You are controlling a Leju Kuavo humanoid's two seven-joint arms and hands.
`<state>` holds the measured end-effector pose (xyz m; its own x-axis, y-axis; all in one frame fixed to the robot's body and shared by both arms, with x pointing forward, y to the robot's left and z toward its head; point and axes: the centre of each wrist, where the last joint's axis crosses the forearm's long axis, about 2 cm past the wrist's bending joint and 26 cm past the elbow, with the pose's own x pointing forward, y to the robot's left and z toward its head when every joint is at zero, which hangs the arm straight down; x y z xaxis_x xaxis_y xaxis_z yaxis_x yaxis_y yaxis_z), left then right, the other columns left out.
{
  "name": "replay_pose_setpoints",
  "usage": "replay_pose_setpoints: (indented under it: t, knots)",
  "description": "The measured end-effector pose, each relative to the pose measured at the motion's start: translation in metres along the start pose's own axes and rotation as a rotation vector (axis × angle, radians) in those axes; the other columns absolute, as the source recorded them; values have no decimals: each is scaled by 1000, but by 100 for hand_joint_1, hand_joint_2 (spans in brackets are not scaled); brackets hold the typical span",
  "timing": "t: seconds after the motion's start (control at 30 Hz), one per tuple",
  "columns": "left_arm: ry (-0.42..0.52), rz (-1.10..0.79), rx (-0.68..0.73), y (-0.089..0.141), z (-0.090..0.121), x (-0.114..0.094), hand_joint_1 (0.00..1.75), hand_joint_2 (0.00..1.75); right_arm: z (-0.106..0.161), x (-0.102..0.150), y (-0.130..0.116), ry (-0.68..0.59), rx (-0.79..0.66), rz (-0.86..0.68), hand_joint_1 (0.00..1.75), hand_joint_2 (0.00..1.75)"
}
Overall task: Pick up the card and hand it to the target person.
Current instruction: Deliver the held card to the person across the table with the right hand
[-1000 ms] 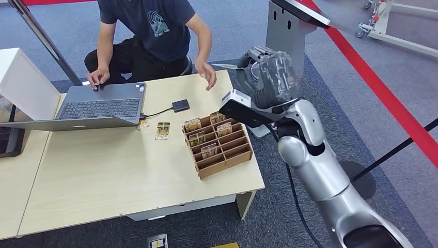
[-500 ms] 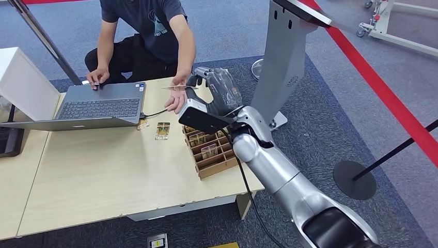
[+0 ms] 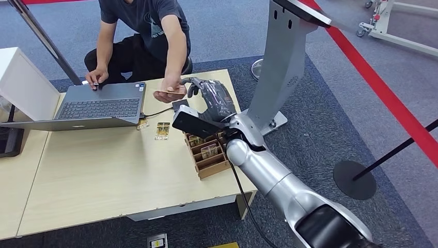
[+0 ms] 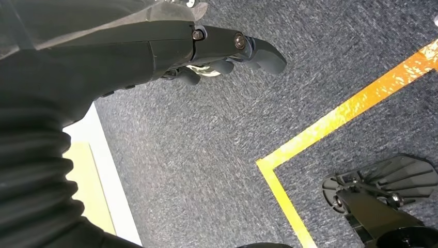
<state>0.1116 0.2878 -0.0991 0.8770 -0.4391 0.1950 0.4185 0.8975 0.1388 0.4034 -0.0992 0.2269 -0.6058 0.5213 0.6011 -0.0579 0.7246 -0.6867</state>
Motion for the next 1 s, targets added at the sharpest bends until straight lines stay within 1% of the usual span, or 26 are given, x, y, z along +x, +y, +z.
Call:
replay_pose_setpoints:
  t: [0.3,0.5,0.63,0.8,0.9,1.0]
  knots:
    - [12,5,5,4,0,-2,0,0,6,-11,1,61,2,5,0,175]
    - [19,8,10,6,0,-4,0,0,11,-20,-4,103,-10,14,0,175]
    - [21,14,17,6,0,-7,0,0,19,-30,-11,155,-27,-23,0,175]
    - [34,30,22,3,0,-17,0,0,44,-49,-18,252,-13,-139,0,175]
    - [38,40,22,1,0,-24,0,0,67,-61,-23,320,-8,-227,0,175]
    - [50,45,24,-1,0,-32,0,0,96,-73,-30,385,-21,-280,0,175]
